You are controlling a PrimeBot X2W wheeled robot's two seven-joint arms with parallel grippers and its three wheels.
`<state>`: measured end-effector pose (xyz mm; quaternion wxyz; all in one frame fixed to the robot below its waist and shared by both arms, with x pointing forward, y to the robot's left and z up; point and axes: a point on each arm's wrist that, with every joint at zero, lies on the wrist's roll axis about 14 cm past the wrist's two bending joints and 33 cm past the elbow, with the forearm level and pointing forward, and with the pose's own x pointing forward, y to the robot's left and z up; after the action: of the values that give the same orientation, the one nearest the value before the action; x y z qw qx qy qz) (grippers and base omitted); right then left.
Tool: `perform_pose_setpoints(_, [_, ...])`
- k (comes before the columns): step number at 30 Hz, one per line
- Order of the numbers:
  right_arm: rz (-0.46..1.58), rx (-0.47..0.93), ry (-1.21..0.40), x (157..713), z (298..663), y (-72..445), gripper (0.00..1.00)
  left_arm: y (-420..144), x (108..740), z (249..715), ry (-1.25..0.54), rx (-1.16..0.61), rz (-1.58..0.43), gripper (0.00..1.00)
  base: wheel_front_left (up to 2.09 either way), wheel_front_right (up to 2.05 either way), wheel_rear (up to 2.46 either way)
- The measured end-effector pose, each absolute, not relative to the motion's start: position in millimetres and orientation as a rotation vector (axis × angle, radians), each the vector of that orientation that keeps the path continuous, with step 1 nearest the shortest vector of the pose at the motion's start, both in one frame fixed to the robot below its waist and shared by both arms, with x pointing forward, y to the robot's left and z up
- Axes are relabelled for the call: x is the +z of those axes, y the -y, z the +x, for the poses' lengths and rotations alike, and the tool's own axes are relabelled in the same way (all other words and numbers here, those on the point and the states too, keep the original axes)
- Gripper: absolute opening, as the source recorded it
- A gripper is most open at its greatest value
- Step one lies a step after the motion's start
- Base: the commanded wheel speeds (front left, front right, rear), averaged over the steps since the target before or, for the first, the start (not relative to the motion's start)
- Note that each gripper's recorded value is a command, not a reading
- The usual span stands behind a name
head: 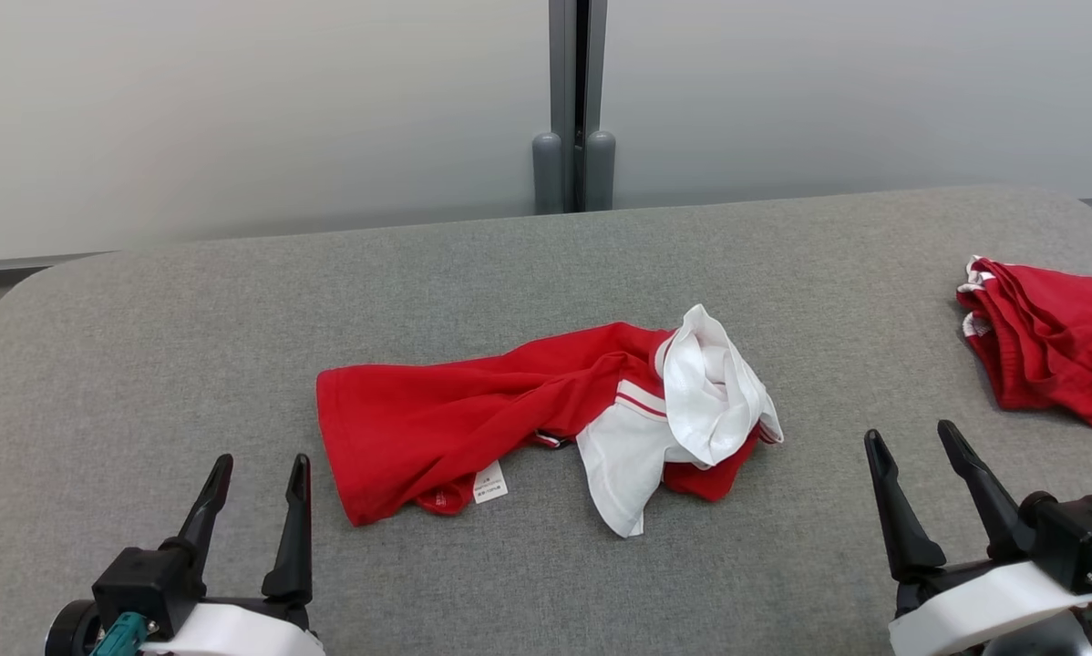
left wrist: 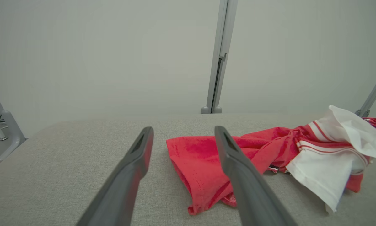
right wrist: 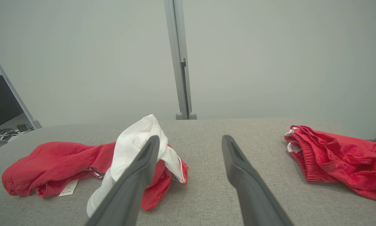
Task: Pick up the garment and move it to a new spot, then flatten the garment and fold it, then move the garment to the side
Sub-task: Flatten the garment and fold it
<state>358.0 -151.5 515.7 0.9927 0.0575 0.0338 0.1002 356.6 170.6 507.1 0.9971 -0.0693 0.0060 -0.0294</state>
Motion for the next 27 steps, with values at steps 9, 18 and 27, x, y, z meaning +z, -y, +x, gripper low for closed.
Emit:
perform_pose_setpoints(9, [0.115, 0.205, -0.068, 516, 359, 150, 1.00, -169, 506, 356, -0.018, -0.058, -0.140, 1.00, 0.00, 0.00, 0.00])
perform_pose_setpoints(18, [0.079, 0.283, -0.099, 510, 360, 130, 1.00, -169, 503, 356, -0.028, -0.054, -0.145, 1.00, 0.00, 0.00, 0.00])
perform_pose_setpoints(27, [-0.102, 0.550, -0.242, 468, 357, 66, 1.00, -172, 503, 368, -0.016, -0.035, -0.156, 1.00, 0.00, 0.00, 0.00])
